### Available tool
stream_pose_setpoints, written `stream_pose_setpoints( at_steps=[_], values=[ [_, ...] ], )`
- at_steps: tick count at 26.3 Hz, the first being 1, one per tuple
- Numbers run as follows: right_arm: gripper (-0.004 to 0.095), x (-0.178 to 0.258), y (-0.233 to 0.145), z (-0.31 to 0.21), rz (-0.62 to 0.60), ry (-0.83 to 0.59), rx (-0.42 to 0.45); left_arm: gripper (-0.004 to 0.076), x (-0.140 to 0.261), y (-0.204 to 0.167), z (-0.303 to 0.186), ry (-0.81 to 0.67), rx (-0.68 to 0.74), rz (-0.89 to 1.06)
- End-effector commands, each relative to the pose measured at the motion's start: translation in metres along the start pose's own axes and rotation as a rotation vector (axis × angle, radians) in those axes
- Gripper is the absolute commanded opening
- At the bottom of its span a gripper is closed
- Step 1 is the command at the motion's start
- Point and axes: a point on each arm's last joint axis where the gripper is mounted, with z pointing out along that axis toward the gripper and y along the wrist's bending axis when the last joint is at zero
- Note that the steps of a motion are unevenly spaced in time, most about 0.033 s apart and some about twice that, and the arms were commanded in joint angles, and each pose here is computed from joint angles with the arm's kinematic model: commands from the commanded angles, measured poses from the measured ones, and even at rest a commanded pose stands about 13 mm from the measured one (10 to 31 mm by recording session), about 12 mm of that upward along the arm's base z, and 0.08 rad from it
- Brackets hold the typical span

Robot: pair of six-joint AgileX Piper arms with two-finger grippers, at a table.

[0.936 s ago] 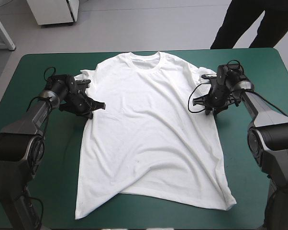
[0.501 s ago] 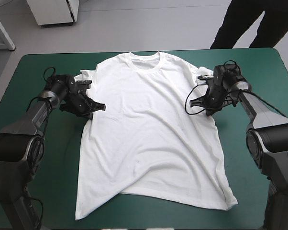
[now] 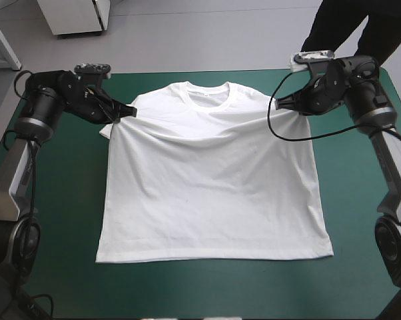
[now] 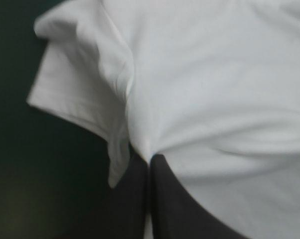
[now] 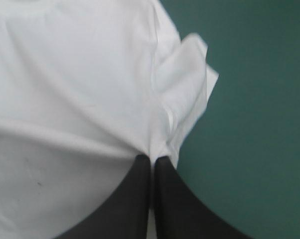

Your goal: Fold the cloth

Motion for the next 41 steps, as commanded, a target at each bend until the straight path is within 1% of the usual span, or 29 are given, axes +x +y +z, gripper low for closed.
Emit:
stream_pose_setpoints(
  at_steps=[1,4,10,18,22,25,30,36,41],
  values=[
    [-0.0012,-0.014,-0.002,-0.072,-0.012,-0.221,0.022,-0.0022,-0.013,-0.013,-0.067,-0.208,0.006,0.033],
    [-0.0012,-0.019,-0.003,-0.116,-0.011,-0.345,0.024,-0.0022,-0.018,-0.020,-0.113,-0.336,0.000,0.054],
    [-0.0012,-0.012,-0.003,-0.196,-0.008,-0.550,0.021,-0.0022,-0.015,-0.031,-0.176,-0.497,0.003,0.081],
    [-0.0012,0.003,-0.003,-0.232,-0.011,-0.636,0.021,-0.0022,-0.006,-0.041,-0.229,-0.635,0.007,0.120],
    [-0.0012,0.001,-0.003,-0.231,-0.012,-0.647,0.023,-0.0022,-0.006,-0.042,-0.231,-0.645,0.006,0.127],
    [-0.0013,-0.006,-0.004,-0.224,-0.018,-0.656,0.036,-0.0022,-0.011,-0.040,-0.224,-0.647,0.004,0.124],
    [-0.0013,-0.029,-0.005,-0.193,-0.047,-0.691,0.061,-0.0022,-0.030,-0.034,-0.202,-0.687,-0.003,0.109],
    [-0.0013,-0.057,-0.009,-0.152,-0.076,-0.754,0.133,-0.0022,-0.060,-0.025,-0.170,-0.801,-0.023,0.084],
    [-0.0012,-0.072,-0.010,-0.148,-0.101,-0.892,0.174,-0.0022,-0.078,-0.020,-0.159,-0.923,-0.042,0.072]
  ],
)
